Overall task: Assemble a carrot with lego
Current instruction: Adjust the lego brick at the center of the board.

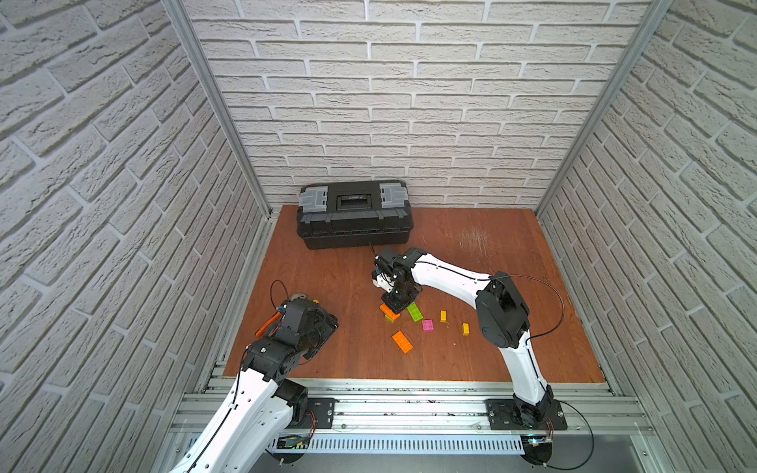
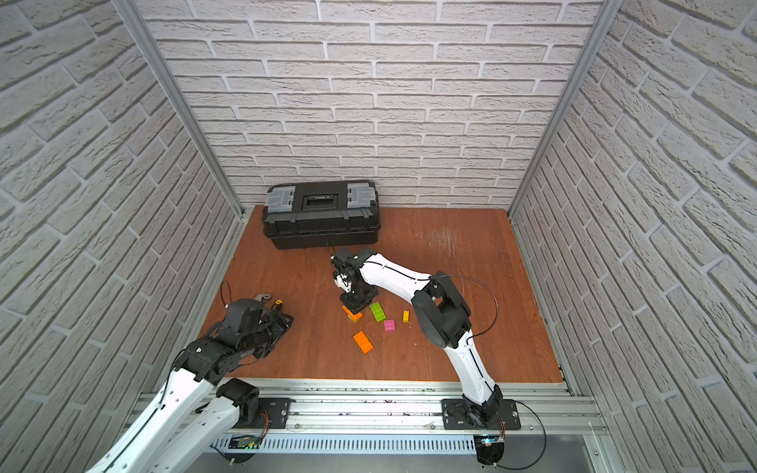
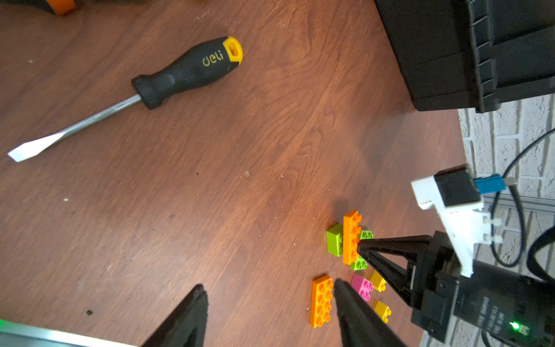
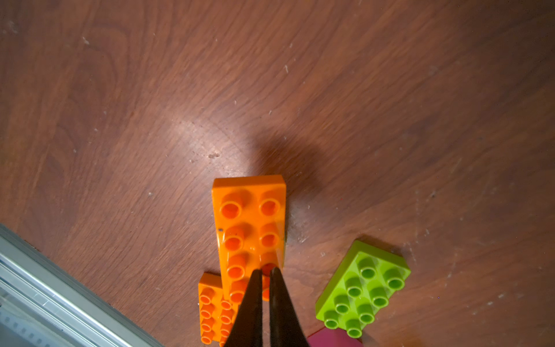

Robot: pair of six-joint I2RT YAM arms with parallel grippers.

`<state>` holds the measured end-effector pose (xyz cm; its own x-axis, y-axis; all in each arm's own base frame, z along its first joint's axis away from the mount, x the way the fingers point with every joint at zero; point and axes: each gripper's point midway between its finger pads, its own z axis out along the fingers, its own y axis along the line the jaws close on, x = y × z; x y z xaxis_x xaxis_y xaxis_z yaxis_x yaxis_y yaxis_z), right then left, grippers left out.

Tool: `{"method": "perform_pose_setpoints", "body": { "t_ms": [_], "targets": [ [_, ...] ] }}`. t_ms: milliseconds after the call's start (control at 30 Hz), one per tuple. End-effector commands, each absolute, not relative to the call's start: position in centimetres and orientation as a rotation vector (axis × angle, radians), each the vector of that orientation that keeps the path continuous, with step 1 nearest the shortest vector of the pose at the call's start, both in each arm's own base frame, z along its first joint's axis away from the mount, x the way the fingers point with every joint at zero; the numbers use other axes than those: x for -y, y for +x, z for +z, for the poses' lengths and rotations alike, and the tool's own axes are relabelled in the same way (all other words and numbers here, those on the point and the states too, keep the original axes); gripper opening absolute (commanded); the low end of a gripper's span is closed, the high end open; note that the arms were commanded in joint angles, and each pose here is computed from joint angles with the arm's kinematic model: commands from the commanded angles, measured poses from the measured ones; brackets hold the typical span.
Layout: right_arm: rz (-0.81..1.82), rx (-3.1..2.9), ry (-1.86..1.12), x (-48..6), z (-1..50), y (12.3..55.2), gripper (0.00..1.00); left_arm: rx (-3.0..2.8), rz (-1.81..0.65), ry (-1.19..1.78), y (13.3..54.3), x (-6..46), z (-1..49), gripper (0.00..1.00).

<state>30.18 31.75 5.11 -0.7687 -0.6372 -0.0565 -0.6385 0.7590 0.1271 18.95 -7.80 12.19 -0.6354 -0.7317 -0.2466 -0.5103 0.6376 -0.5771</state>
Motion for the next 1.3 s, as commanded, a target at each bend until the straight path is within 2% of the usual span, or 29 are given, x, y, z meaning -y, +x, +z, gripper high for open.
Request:
{"method": "perform_pose_setpoints", "body": {
  "t_ms": [0, 100, 133, 333, 467, 767, 1033, 1267],
  "targets": [
    [0.080, -2.992, -1.062, -30.0, 3.5, 29.6, 0.09, -2.388, -0.621, -0.989, 18.9, 7.4, 11.9, 0.69],
    [0.056, -2.977, -1.052, -29.7, 4.8, 29.8, 0.11, -2.385, -0.621, -0.989, 18.9, 7.3, 11.9, 0.70],
    [0.054, -2.965, -1.047, -29.7, 5.4, 29.8, 0.14, -2.386, -0.619, -0.989, 18.9, 7.3, 11.9, 0.69],
    [0.165, -2.879, -0.997, -30.7, 10.0, 30.5, 0.50, -2.388, -0.616, -0.984, 18.9, 7.3, 12.0, 0.72],
    [0.291, -2.831, -0.972, -31.7, 12.1, 31.3, 0.59, -2.388, -0.604, -0.969, 19.2, 7.3, 12.5, 0.75],
    [0.376, -2.795, -1.102, -33.5, 11.4, 31.1, 0.62, -2.384, -0.593, -0.958, 19.4, 7.2, 12.9, 0.75],
    [0.249, -2.720, -1.403, -32.7, 8.2, 29.7, 0.63, -2.373, -0.583, -0.957, 19.1, 6.8, 13.1, 0.75],
    [0.232, -2.720, -1.443, -32.6, 7.0, 29.6, 0.66, -2.372, -0.584, -0.960, 19.0, 6.8, 13.1, 0.76]
  ]
}}
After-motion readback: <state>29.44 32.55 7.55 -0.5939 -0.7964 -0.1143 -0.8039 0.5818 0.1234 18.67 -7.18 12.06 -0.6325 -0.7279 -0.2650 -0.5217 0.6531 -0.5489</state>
